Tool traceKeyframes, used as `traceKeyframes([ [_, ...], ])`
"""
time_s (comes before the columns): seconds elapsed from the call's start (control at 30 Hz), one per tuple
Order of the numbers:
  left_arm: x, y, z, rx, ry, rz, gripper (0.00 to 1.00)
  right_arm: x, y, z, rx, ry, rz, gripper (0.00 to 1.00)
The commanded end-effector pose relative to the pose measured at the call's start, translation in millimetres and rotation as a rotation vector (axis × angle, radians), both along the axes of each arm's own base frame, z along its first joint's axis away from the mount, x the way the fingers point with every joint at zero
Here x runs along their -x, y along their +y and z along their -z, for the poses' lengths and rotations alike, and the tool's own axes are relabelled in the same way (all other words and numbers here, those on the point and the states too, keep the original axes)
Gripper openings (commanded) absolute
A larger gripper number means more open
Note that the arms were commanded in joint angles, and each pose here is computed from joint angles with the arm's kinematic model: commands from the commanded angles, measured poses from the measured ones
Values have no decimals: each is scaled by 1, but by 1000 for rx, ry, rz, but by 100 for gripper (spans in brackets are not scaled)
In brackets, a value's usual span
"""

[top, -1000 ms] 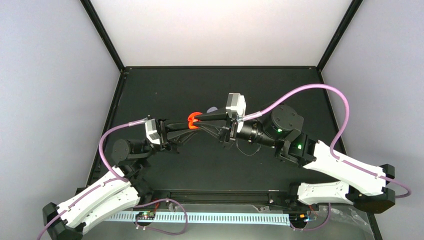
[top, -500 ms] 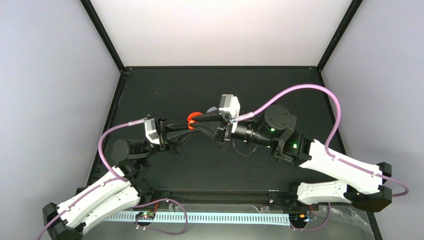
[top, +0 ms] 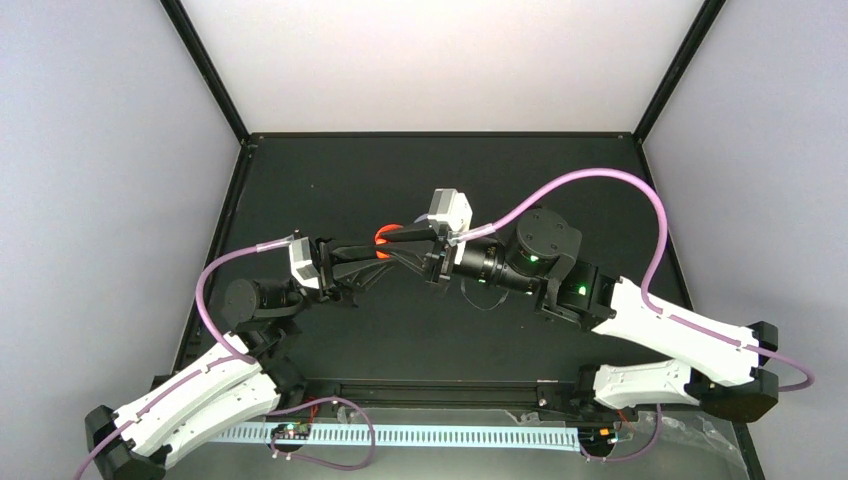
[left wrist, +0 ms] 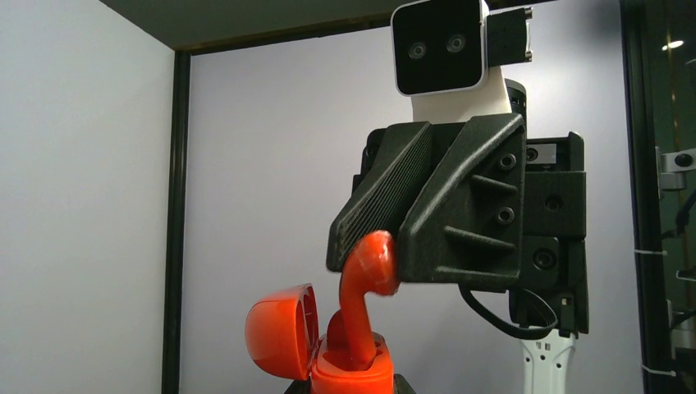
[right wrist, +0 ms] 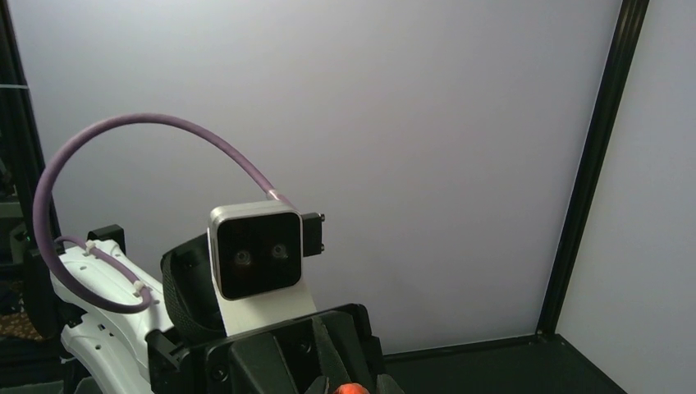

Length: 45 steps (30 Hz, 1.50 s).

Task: Insert the wireless bluetooth earbuds into the charging case
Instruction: Place the earbud in the charging case.

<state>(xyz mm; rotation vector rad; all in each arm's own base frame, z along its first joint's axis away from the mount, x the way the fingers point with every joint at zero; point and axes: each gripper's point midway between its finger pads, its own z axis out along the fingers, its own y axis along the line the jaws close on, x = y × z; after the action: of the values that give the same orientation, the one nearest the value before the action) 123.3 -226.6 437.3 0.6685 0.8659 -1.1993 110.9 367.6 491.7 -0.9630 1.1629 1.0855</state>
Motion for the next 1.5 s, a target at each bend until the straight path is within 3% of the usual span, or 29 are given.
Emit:
traceKeyframes([
  [0.0,15,10,-26,58,-73,20,2,-2,-3,-9,-10,-25,28,13],
  [1.47,14,9,-29,51,-71,13,2,-7,-6,15,65,5,63,13],
])
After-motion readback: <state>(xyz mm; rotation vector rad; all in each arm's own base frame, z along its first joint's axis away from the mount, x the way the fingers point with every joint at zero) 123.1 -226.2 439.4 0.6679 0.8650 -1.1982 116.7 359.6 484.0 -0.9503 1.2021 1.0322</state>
